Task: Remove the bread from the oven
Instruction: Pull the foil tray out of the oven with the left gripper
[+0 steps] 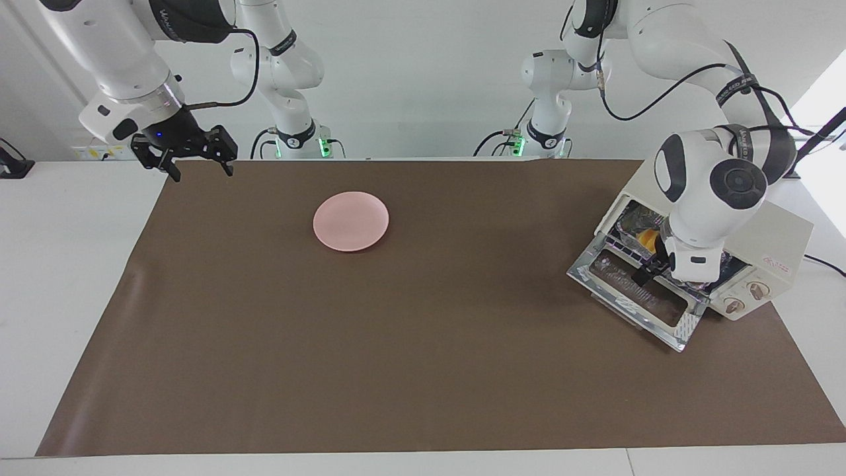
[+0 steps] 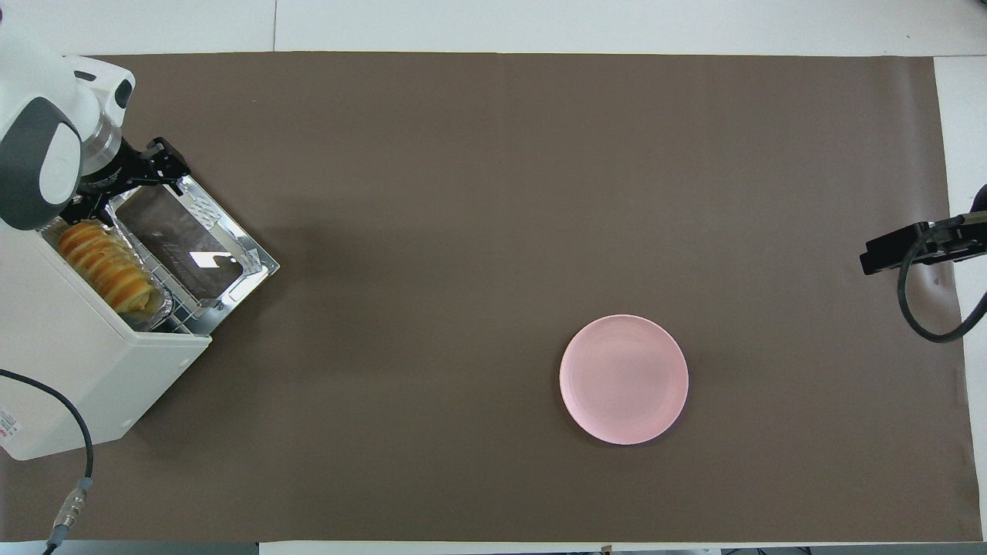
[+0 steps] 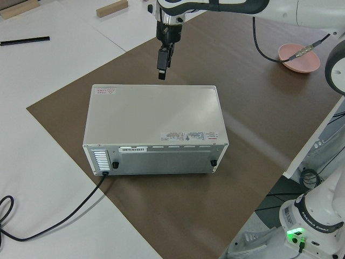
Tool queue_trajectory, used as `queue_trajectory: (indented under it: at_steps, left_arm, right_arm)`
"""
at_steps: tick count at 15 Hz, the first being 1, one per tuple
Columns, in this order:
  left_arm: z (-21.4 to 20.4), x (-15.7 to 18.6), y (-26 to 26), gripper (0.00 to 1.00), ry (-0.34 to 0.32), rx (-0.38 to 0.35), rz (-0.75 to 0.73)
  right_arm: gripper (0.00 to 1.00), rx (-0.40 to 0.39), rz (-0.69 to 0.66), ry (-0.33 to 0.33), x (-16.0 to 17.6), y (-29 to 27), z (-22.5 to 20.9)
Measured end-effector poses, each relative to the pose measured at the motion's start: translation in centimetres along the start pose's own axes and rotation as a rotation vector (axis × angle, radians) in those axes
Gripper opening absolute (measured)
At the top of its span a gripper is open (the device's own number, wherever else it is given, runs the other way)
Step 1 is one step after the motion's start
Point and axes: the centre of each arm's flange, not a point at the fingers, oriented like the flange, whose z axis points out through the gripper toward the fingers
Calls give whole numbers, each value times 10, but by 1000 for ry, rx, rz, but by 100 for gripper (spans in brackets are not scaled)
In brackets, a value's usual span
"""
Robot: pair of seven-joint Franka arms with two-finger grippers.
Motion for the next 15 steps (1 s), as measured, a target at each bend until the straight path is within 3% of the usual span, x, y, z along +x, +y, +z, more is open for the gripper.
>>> queue_trajectory:
  at_steps: [13,15]
  left_arm:
    - [59,-26,-1,100,2,3,7]
    - [66,-30,-1,96,-4,6,11]
  right_arm:
    - [100,0,0,0,0,0,0]
    - [100,0,0,0,0,0,0]
